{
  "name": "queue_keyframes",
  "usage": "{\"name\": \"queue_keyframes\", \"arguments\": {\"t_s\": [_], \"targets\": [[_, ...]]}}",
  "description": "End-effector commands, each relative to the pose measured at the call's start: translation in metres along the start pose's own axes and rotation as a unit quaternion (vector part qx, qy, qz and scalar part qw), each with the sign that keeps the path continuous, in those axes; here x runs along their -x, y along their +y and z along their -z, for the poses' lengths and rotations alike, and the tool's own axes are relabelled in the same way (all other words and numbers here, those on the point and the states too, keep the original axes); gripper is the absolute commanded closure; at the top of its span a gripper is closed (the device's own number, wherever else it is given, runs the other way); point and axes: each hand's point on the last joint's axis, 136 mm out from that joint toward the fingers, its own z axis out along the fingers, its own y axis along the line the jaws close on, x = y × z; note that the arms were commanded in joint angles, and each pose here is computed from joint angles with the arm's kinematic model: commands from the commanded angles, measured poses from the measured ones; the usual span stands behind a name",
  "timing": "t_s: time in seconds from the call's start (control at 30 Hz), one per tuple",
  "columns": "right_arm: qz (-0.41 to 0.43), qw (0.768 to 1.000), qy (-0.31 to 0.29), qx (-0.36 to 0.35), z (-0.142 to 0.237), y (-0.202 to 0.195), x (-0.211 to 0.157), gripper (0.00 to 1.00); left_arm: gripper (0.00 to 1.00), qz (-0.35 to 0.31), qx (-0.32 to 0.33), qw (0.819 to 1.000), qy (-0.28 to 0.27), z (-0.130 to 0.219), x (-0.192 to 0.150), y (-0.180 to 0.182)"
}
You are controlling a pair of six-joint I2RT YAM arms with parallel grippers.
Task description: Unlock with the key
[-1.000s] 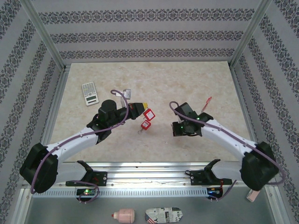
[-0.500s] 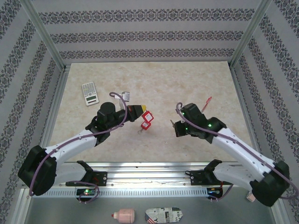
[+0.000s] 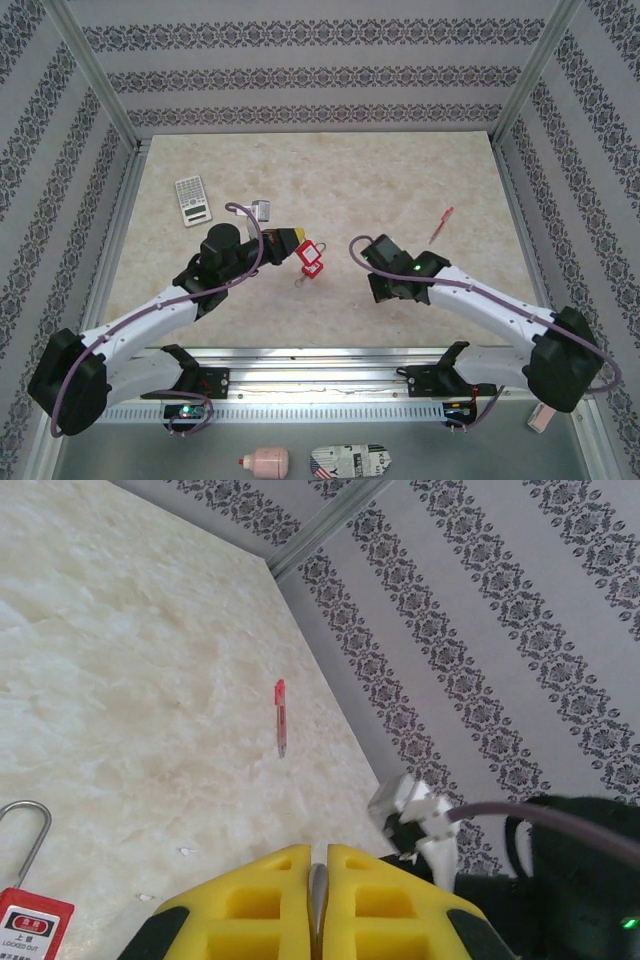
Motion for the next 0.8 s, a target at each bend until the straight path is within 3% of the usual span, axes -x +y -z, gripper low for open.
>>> {"name": "queue_keyframes", "arguments": {"t_s": [0.0,0.33,0.77], "targets": [[-0.007,0.999,-0.006,-0.044,-0.012,-0.006,-0.001,1.00,1.00,-0.018,0.020,1.000,-0.009,0.007,0.003,0.008],[-0.020,0.998,0.044,-0.044,-0.042,0.005,-0.024,1.00,1.00,-0.018,0.025,0.999,-0.007,0.009,0.000,0.011],[-0.025,0.998,0.040,-0.045,-0.056,0.018,-0.036,1.00,1.00,-0.023,0.032,0.999,-0.006,0.011,0.000,0.013]]}}
